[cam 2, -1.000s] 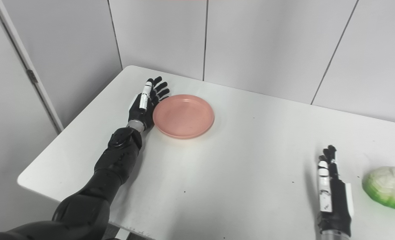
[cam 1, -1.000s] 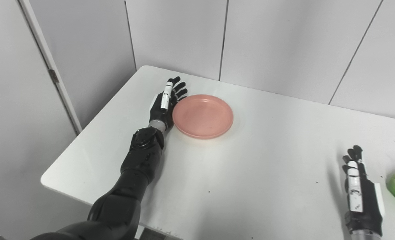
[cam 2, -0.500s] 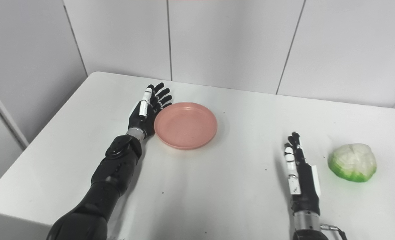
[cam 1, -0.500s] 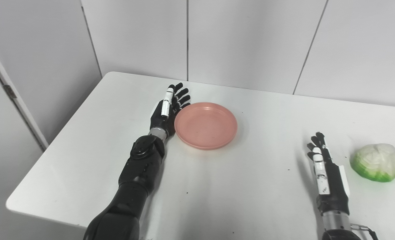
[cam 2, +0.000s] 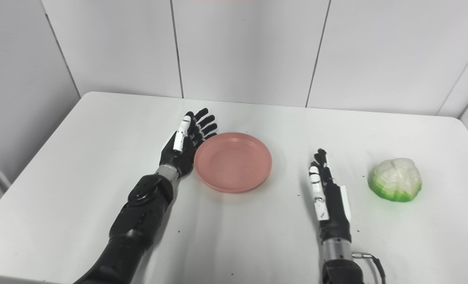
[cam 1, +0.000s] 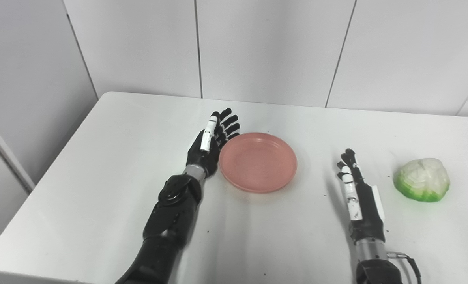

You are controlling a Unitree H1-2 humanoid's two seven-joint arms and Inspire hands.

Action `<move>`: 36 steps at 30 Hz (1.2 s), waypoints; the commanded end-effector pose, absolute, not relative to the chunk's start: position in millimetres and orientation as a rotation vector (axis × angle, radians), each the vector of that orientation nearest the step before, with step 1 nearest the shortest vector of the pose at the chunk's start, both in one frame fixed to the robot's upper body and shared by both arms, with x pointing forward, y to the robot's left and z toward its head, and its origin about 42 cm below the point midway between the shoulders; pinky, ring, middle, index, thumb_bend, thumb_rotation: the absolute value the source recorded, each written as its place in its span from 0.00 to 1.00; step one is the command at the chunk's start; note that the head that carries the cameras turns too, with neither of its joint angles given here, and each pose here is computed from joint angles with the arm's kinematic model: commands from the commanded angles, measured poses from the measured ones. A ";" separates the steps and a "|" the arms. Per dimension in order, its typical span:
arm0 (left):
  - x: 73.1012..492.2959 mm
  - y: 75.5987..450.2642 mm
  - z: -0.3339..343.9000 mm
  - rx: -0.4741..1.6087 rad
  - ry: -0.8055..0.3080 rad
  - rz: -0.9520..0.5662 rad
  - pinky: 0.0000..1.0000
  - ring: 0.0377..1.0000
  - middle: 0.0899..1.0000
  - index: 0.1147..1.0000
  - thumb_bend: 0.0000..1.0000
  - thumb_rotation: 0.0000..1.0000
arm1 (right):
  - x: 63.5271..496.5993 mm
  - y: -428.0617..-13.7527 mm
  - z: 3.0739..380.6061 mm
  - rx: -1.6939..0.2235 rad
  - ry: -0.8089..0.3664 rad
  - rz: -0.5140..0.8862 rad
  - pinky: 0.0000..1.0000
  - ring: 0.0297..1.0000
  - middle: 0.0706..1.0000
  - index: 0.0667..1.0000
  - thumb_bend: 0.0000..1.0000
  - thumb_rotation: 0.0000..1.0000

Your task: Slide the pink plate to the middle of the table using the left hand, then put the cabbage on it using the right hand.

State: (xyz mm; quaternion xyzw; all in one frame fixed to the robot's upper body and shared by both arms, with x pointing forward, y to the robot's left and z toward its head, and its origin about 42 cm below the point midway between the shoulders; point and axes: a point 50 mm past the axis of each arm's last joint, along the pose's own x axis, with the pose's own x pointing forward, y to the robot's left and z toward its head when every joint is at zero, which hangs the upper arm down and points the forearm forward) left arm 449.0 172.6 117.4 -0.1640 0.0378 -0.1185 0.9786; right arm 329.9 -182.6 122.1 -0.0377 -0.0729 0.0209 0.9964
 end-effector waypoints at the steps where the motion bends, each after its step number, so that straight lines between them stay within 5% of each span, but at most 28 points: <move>1: 431.2 164.4 86.9 -0.335 0.213 -0.251 0.86 0.88 0.89 0.87 0.39 1.00 | 316.0 -173.3 100.8 -0.058 -0.071 0.032 0.94 0.93 0.95 0.96 0.18 1.00; 25: 411.5 162.2 70.1 -0.351 0.247 -0.298 0.88 0.89 0.89 0.88 0.40 1.00 | 322.5 -171.2 105.6 -0.056 -0.089 -0.017 0.93 0.92 0.94 0.95 0.13 1.00; 36: 414.3 172.1 64.2 -0.369 0.246 -0.279 0.88 0.88 0.88 0.87 0.41 1.00 | 337.1 -181.1 147.2 -0.128 -0.237 -0.074 0.93 0.94 0.94 0.96 0.24 1.00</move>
